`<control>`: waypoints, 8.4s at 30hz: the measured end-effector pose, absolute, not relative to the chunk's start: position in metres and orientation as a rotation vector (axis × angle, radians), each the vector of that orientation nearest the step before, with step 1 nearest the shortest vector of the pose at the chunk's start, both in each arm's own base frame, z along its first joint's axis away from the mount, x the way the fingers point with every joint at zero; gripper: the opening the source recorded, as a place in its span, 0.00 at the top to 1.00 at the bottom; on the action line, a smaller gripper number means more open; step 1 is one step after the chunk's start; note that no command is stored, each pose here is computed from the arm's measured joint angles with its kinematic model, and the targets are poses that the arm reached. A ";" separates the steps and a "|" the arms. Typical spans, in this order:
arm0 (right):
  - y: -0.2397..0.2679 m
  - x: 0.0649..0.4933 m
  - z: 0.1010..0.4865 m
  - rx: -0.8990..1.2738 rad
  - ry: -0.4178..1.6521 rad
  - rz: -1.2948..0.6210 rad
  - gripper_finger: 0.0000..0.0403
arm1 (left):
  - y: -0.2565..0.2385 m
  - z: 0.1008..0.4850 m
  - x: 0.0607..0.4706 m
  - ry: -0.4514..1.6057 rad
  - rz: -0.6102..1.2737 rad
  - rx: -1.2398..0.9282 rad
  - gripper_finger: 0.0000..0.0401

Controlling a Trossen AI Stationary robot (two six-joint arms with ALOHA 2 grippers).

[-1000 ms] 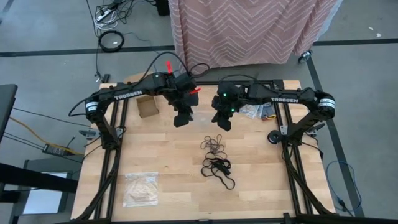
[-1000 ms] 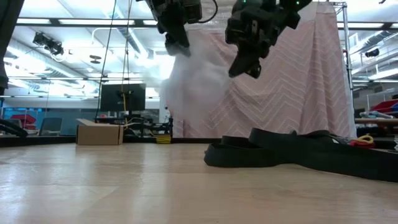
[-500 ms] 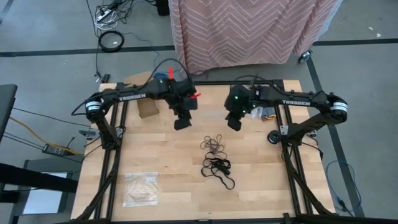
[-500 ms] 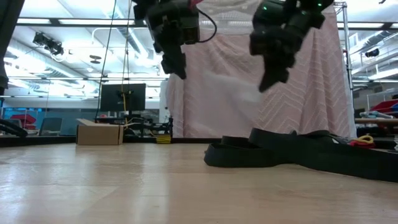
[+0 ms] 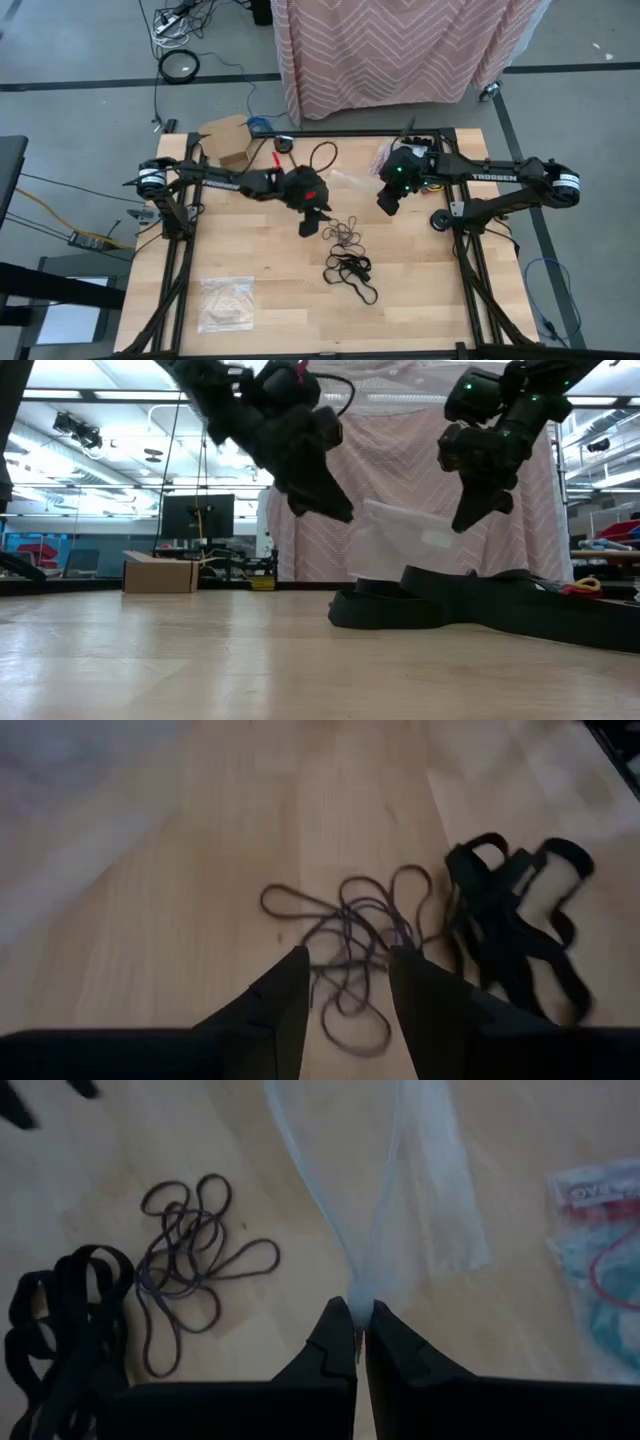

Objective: Sort rubber bands
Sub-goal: Put the black rubber band into the transparent zip bag

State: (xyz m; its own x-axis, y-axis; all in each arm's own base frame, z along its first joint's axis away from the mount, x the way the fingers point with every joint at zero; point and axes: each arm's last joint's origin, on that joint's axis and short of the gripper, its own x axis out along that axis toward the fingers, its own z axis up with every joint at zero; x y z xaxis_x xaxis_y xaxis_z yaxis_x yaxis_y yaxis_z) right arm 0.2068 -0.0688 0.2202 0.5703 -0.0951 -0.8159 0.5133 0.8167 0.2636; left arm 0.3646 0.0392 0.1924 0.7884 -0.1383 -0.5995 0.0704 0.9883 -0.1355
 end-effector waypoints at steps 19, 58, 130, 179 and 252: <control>-0.064 0.206 0.230 0.558 0.844 -0.219 1.00 | -0.018 0.159 0.380 0.747 -0.045 -0.425 0.68; -0.061 0.206 0.230 0.521 0.852 -0.090 1.00 | -0.032 0.267 0.389 0.530 0.047 -0.524 0.99; -0.064 0.226 0.250 0.606 0.544 -0.303 1.00 | 0.073 0.403 0.385 0.287 0.271 0.079 0.99; -0.064 0.225 0.248 0.609 0.560 -0.331 1.00 | 0.107 0.395 0.399 0.454 0.505 0.268 1.00; -0.091 0.229 0.268 0.571 0.524 -0.310 1.00 | 0.113 0.371 0.412 0.675 0.260 0.104 0.56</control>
State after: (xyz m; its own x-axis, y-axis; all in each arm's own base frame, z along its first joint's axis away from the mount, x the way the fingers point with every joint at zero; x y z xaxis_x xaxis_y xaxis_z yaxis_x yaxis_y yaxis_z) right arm 0.2292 -0.0914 0.2685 0.8251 -0.1337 -0.5490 0.4163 0.8008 0.4306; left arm 0.4121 0.1126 0.3706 0.7500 0.2707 -0.6035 -0.2038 0.9626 0.1785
